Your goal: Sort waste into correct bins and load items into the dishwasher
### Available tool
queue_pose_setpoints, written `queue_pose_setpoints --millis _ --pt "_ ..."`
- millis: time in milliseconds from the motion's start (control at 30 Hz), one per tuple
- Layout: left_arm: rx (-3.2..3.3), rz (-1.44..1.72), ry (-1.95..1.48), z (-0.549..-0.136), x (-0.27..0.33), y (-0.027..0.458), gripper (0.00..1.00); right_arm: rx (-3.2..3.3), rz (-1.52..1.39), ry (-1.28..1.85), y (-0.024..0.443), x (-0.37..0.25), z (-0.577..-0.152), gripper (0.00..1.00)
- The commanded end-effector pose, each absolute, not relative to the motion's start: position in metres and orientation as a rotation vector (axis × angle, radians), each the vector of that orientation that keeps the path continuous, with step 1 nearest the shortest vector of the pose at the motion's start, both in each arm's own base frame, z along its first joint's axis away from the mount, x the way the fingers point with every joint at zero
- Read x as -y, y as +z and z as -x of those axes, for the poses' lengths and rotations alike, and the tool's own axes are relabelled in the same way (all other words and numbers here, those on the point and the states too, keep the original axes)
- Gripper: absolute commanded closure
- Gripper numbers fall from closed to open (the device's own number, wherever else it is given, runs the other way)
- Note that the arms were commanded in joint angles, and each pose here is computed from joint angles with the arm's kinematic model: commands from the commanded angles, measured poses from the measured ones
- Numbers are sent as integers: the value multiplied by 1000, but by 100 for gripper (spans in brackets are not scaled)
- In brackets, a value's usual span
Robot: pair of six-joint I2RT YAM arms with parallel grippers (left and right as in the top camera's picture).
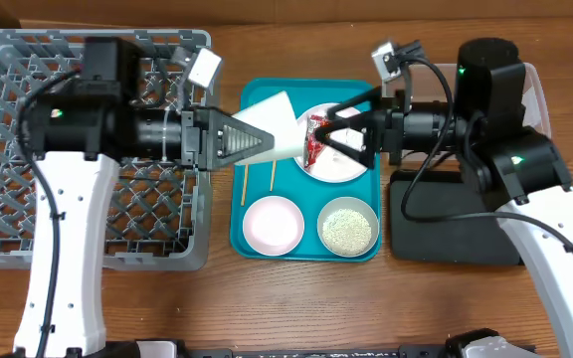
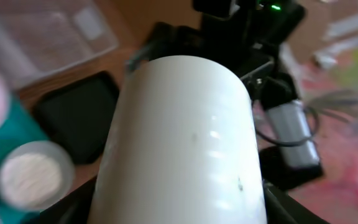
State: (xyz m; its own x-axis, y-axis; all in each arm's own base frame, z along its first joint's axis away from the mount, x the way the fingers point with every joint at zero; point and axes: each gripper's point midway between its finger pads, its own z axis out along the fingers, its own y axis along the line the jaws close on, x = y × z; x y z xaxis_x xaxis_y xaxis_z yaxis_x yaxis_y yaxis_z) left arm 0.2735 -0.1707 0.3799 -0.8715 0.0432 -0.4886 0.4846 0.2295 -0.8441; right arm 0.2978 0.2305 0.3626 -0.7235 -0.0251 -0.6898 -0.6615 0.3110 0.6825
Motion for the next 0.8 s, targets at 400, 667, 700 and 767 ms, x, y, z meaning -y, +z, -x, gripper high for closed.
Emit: queue_pose_setpoints --millis 400,667,700,767 --pt "-2900 604 -73 -223 -15 260 47 -2480 202 973 278 -170 -305 14" --pt "-2942 884 188 -216 -47 179 40 -2495 197 974 276 -170 -303 14" --pt "-2942 894 140 -220 -44 169 40 -2496 197 974 276 -170 -303 14" --pt "-2936 900 55 -227 -37 153 41 -2498 196 974 276 -170 -302 14"
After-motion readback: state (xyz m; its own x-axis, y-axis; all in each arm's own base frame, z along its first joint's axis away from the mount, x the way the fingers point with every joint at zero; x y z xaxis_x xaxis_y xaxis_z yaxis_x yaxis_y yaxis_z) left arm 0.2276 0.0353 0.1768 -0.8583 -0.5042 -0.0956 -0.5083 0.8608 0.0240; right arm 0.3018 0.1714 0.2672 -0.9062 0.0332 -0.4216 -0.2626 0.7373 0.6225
